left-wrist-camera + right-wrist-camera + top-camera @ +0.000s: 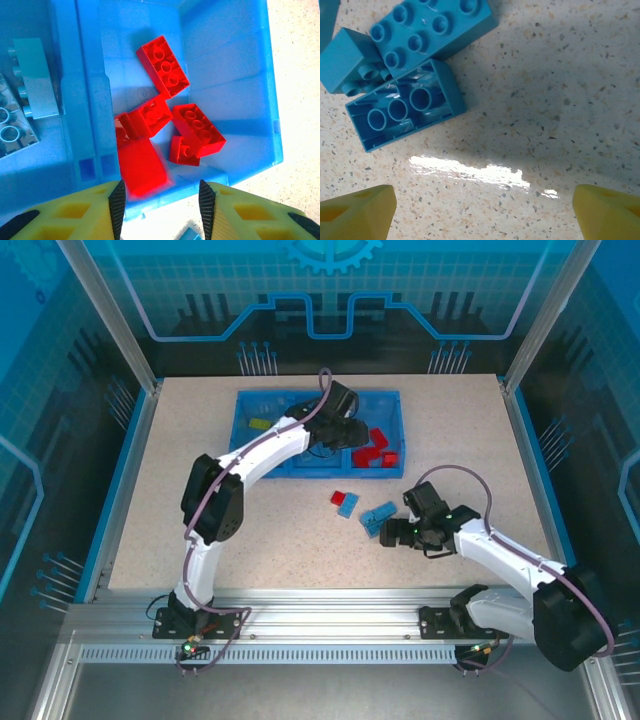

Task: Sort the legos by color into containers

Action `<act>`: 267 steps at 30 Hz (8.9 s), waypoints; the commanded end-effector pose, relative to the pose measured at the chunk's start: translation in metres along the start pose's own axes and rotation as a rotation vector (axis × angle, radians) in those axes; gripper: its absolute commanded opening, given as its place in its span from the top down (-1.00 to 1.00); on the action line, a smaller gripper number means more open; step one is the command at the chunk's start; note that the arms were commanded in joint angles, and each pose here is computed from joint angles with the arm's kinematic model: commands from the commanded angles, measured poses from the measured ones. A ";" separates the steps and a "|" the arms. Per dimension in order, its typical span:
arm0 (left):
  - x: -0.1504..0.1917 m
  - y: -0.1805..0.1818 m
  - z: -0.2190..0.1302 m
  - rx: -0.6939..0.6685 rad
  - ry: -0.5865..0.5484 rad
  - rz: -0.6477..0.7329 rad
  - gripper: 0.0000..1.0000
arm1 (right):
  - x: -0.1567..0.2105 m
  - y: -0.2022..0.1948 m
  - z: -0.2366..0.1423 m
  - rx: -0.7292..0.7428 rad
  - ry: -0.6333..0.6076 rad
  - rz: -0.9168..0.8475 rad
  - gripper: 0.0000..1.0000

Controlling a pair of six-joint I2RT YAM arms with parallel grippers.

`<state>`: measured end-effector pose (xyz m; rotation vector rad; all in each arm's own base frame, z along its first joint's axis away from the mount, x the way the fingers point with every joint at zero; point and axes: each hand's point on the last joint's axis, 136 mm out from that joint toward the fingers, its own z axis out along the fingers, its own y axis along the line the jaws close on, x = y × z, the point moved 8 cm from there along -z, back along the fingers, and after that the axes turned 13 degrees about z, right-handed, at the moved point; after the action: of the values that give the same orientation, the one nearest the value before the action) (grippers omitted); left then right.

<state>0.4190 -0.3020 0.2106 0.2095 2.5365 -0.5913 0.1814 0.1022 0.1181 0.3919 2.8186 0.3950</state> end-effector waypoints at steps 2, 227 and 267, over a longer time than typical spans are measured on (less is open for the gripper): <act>-0.012 -0.008 0.003 0.034 -0.013 -0.019 0.05 | -0.002 0.009 -0.002 -0.020 -0.011 0.010 -0.84; 0.120 0.135 -0.180 -0.191 -0.151 -0.330 -0.98 | -0.044 0.184 0.073 0.267 -0.137 -0.086 0.46; 0.163 -0.003 -0.044 -0.113 0.245 -0.088 -0.97 | -0.177 0.160 -0.027 0.050 -0.237 0.014 -0.59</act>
<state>0.2615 -0.2679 0.1635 0.1357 2.7713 -0.4660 0.3881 0.1993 0.2002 0.4410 2.6572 0.1874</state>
